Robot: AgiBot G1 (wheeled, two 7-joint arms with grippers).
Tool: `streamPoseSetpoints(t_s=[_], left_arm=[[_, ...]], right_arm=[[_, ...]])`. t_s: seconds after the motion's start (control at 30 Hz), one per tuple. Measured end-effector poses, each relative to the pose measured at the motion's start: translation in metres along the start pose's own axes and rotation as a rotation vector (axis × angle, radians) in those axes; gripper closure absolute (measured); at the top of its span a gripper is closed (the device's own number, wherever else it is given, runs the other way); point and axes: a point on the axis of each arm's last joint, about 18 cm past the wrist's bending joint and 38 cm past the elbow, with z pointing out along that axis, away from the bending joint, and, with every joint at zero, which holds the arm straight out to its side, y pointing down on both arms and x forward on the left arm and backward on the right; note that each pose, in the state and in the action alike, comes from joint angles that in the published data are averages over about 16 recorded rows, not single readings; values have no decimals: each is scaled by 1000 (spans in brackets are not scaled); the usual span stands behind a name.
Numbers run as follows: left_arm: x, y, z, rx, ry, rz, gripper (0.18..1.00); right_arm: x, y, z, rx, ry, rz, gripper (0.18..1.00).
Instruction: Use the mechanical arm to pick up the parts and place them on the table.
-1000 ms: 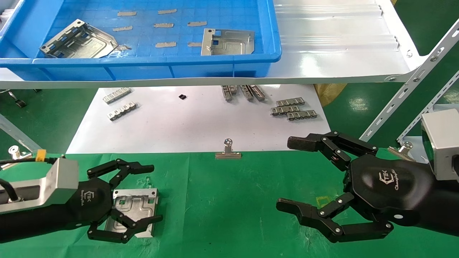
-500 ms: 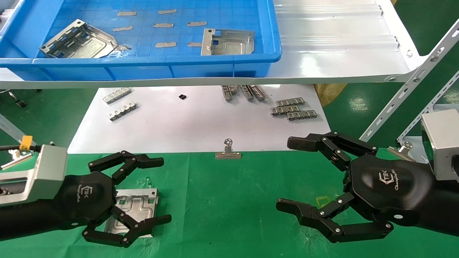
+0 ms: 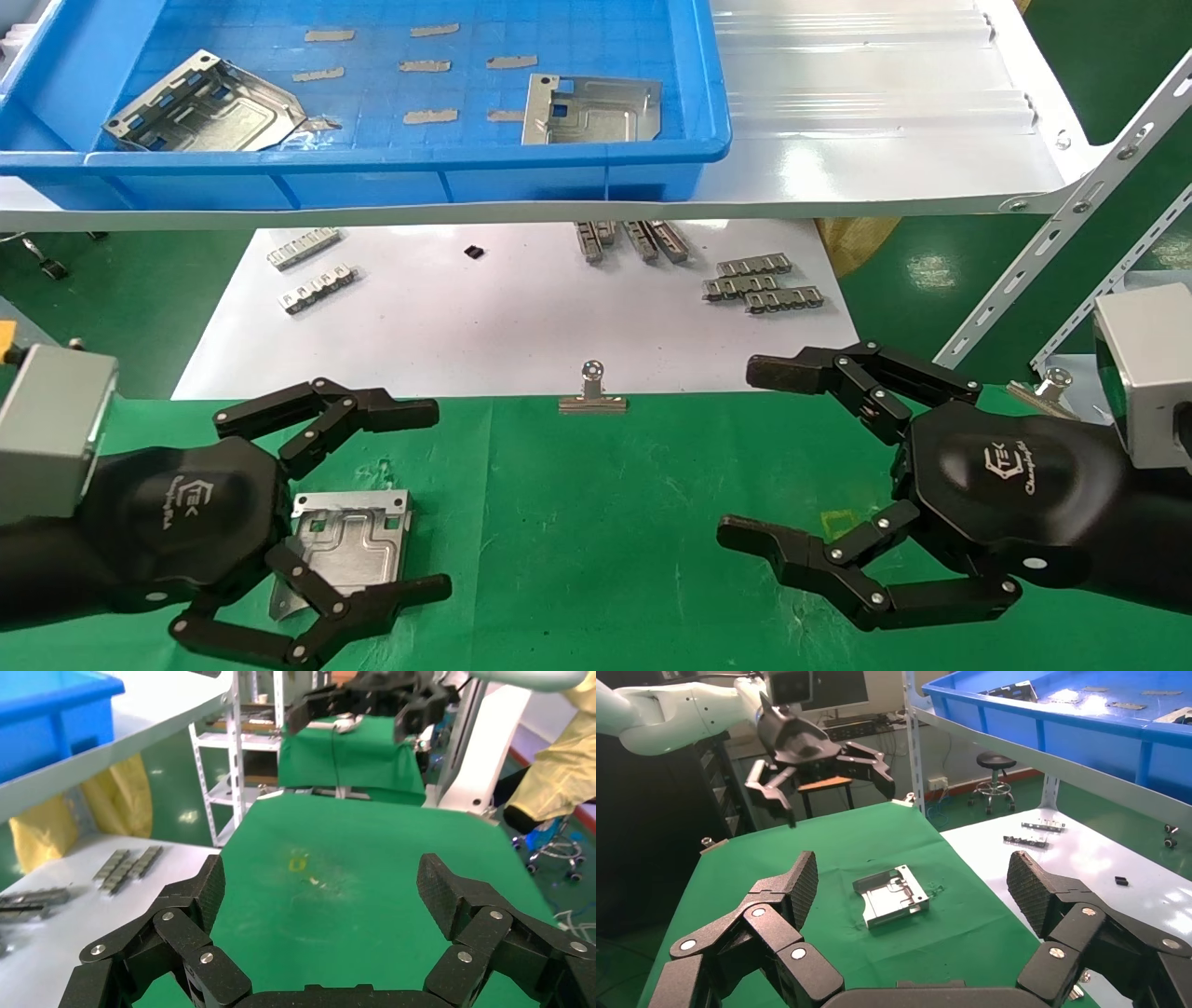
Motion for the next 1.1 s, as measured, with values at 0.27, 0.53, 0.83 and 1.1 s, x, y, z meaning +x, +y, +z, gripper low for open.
streamPoseSetpoints(t_s=[0.27, 0.53, 0.83, 1.1], left_arm=[[9, -16, 0, 30, 30, -13, 183], [15, -24, -1, 44, 47, -16, 183], [15, -24, -1, 44, 49, -16, 183], [14, -23, -1, 43, 47, -17, 183]], right_arm=[[0, 0, 0, 0, 0, 0, 178], [0, 0, 0, 0, 0, 0, 178], [0, 0, 0, 0, 0, 0, 178], [0, 0, 0, 0, 0, 0, 178]])
